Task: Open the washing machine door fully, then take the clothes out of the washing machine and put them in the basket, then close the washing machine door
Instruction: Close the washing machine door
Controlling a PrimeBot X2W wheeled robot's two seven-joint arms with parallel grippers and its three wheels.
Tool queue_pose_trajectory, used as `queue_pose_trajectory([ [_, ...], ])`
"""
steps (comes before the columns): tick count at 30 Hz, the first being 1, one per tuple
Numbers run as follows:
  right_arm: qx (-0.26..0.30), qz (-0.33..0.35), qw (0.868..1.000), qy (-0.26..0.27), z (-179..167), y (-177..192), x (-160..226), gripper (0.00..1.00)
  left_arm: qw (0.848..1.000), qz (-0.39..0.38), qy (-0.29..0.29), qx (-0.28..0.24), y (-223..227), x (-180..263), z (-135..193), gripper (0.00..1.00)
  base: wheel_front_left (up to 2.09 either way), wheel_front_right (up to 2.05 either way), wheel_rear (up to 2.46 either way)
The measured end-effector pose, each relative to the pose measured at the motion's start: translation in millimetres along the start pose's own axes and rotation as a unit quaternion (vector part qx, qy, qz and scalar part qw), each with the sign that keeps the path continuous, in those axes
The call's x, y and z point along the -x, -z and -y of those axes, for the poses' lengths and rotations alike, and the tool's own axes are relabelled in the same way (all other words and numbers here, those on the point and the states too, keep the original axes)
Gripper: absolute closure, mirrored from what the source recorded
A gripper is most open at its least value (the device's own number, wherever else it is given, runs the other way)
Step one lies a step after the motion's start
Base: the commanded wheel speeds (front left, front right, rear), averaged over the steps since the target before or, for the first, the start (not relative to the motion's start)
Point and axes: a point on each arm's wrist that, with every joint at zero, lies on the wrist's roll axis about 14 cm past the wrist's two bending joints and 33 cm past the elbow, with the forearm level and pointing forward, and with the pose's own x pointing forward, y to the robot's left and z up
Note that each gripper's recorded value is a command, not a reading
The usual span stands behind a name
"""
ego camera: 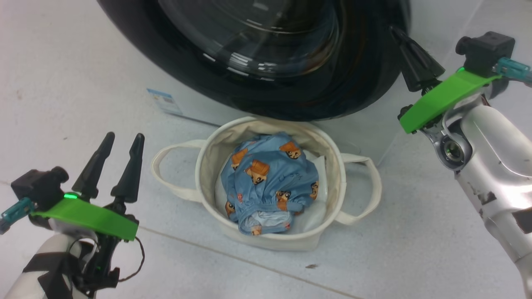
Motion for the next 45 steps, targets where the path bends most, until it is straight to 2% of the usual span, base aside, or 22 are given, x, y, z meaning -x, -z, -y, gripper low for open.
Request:
queue_pose_trajectory([
  [1,0.000,0.003,1.000,0.003,1,-3,3,0.72,1.000,0.002,0.002,0.000,-1,0,1,0.00,0.00,0.00,0.00],
  [2,0.001,0.007,1.000,0.008,4,-7,6,0.07,1.000,0.004,0.004,0.000,-3,0,2,0.00,0.00,0.00,0.00],
  [3,0.001,0.007,1.000,0.014,7,-8,11,0.00,1.000,0.005,0.006,0.001,-4,0,4,0.00,0.00,0.00,0.00],
  [10,-0.012,-0.002,0.999,0.046,15,-1,60,0.00,0.999,0.014,0.031,0.003,-10,-1,20,0.00,0.00,0.00,0.00],
  [17,-0.007,0.014,0.995,0.096,30,-13,119,0.00,0.998,0.008,0.054,0.008,-7,5,37,0.00,0.00,0.00,0.00],
  [25,-0.002,0.006,0.984,0.178,51,-9,200,0.00,0.996,-0.007,0.081,0.046,2,12,60,0.00,0.00,0.00,0.00],
  [30,-0.002,0.005,0.976,0.220,61,-6,240,0.00,0.994,-0.009,0.102,0.048,3,15,73,0.00,0.00,0.00,0.00],
  [38,0.006,0.023,0.967,0.255,72,-16,268,0.00,0.992,0.003,0.120,0.045,-4,11,84,0.00,0.00,0.00,0.00],
  [45,0.008,0.033,0.966,0.258,72,-21,270,0.00,0.992,-0.004,0.119,0.050,1,13,83,0.00,0.00,0.00,0.00],
])
